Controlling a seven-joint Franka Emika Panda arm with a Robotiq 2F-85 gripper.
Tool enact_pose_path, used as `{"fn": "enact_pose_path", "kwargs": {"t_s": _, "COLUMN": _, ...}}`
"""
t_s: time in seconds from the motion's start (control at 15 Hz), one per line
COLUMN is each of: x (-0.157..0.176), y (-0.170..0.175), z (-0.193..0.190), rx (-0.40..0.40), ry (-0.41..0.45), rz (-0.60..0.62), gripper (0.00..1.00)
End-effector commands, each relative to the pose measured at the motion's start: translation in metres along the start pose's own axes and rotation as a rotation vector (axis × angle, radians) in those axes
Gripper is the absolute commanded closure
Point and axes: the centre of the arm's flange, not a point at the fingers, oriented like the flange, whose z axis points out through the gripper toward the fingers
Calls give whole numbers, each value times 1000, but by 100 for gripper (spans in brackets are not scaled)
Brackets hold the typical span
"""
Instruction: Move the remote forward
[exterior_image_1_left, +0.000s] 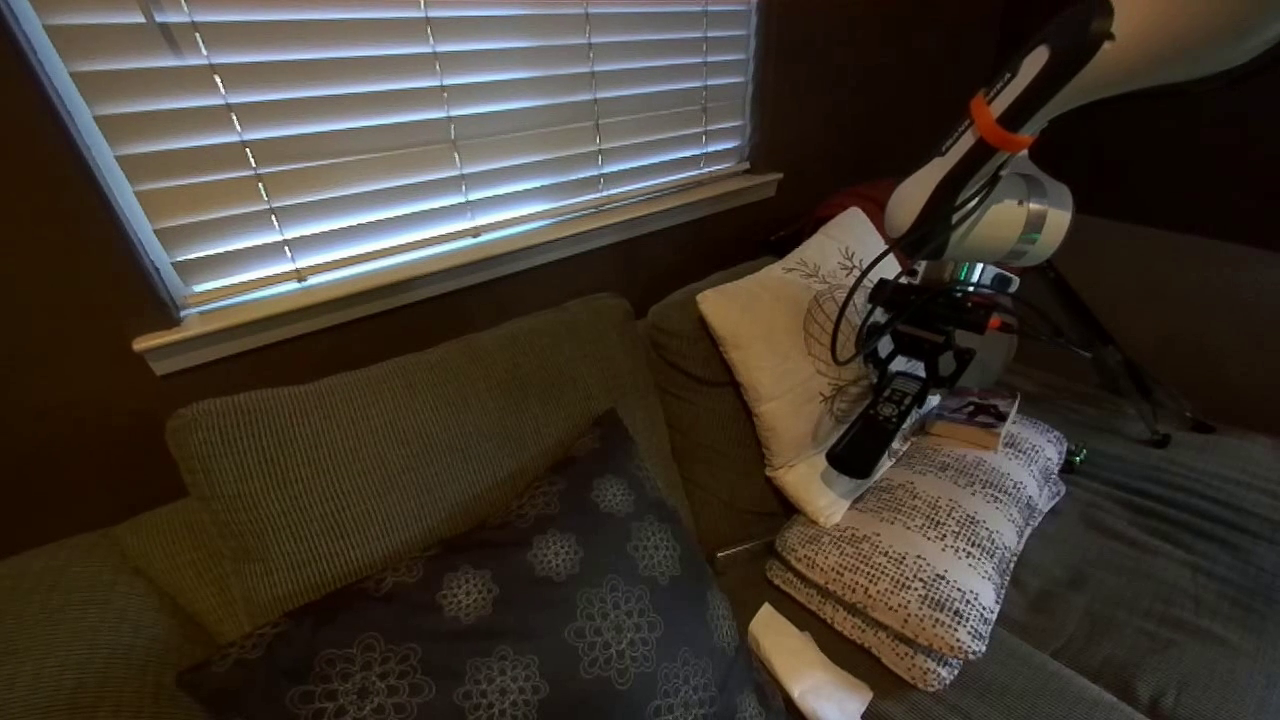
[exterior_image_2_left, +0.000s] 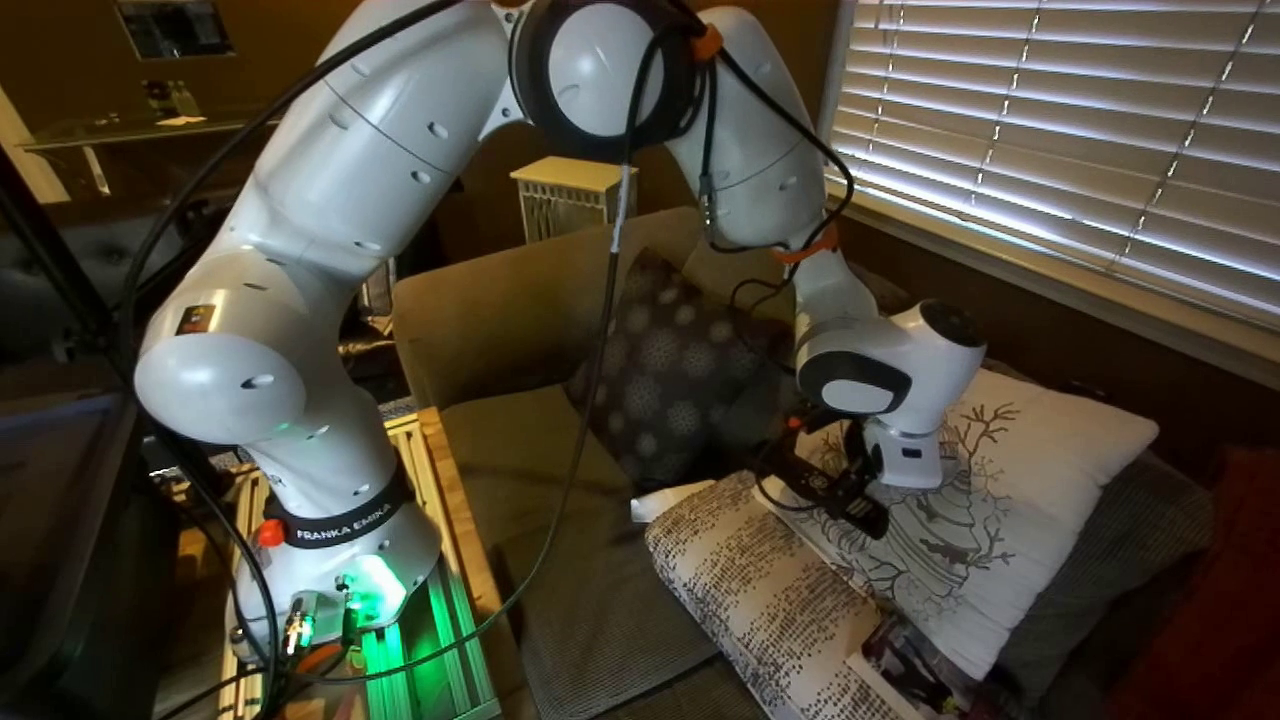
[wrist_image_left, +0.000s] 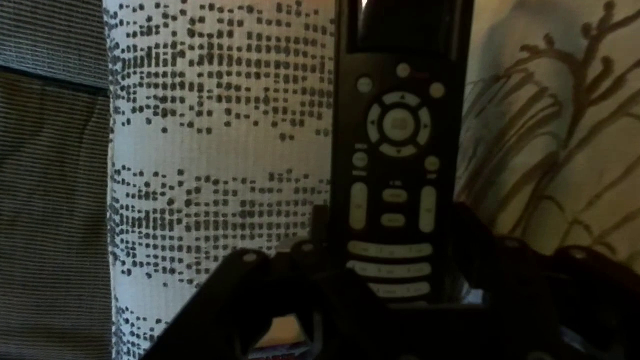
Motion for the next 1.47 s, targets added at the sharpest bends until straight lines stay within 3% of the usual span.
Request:
{"fn": "enact_pose_path", "kwargs": {"t_s": 0.0, "x": 5, "y": -15, "z": 4, "rx": -33, "ry": 3, "rz": 44, "gripper": 65}}
{"fn": "enact_pose_path", "kwargs": {"t_s": 0.4, "x": 3, "y": -20, "z": 5, "rx": -82, "ry": -1, "rz": 114, "gripper": 65}}
{"fn": "enact_pose_path", "kwargs": {"t_s": 0.8, "x": -3, "y": -34, "z": 1, "rx": -101, "ry": 39, "rz": 77, "gripper": 65}}
{"fn": "enact_pose_path", "kwargs": {"t_s": 0.87, "x": -4, "y": -36, "z": 0, "rx": -101, "ry": 45, "rz": 76, "gripper": 34}}
{"fn": "enact_pose_path", "kwargs": {"t_s": 0.93, "x": -6, "y": -38, "z": -1, "rx": -102, "ry": 50, "rz": 79, "gripper": 14}}
{"fn": "enact_pose_path", "kwargs": {"t_s": 1.07, "x": -9, "y": -43, "z": -3, "rx": -106, "ry": 66, "rz": 70, "gripper": 2}}
{"fn": "enact_pose_path", "kwargs": {"t_s": 1.4, "x": -17, "y": -50, "z": -8, "rx": -114, "ry": 94, "rz": 49, "gripper": 0}}
